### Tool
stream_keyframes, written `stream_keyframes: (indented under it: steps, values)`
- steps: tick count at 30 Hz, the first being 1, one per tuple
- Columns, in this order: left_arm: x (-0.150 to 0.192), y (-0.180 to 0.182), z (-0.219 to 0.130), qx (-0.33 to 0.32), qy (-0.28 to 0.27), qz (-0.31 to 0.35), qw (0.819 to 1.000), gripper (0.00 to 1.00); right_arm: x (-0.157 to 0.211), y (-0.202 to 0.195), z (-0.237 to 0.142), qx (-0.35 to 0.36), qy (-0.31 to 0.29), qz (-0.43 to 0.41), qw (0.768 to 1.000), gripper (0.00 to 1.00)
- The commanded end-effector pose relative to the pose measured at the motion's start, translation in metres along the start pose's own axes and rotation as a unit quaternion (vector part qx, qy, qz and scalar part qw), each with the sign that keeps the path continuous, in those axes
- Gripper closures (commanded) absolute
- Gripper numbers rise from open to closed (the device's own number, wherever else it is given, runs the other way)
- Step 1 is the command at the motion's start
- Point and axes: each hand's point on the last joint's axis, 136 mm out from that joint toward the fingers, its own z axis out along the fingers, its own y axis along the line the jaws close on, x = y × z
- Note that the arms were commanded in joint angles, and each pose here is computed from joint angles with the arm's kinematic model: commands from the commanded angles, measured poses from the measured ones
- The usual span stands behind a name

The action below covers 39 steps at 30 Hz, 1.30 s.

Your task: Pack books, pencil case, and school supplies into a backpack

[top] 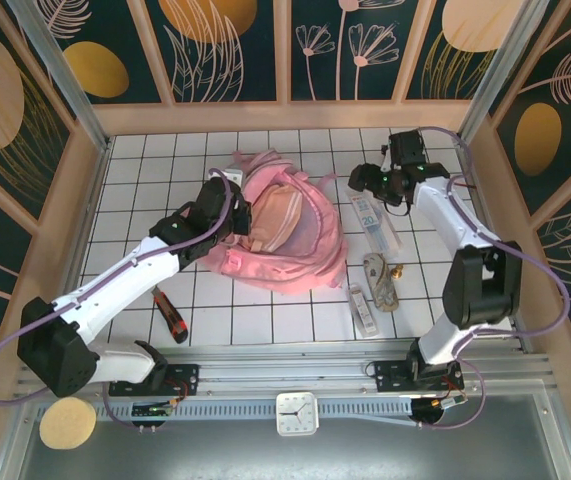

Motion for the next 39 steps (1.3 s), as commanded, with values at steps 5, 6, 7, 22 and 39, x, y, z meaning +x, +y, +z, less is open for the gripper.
stream_keyframes:
  steps: [5, 6, 7, 22, 39]
  values:
    - [-0.023, 0.009, -0.013, -0.016, -0.041, -0.009, 0.999, 1.00, 0.028, -0.052, 0.062, 0.139, 0.095, -0.128, 0.977, 0.15]
    - [-0.023, 0.007, -0.012, -0.010, -0.042, -0.011, 0.999, 1.00, 0.026, -0.058, 0.068, 0.160, 0.097, -0.137, 0.973, 0.14]
    - [-0.024, 0.004, -0.012, -0.004, -0.042, -0.013, 0.999, 1.00, 0.024, -0.061, 0.073, 0.174, 0.098, -0.148, 0.969, 0.14]
    - [-0.029, -0.006, -0.006, 0.016, -0.040, -0.021, 0.999, 1.00, 0.031, -0.102, 0.117, 0.200, 0.161, -0.182, 0.949, 0.13]
    - [-0.025, -0.010, -0.003, 0.027, -0.035, -0.036, 0.998, 1.00, 0.027, -0.077, 0.089, 0.125, 0.121, -0.157, 0.972, 0.68]
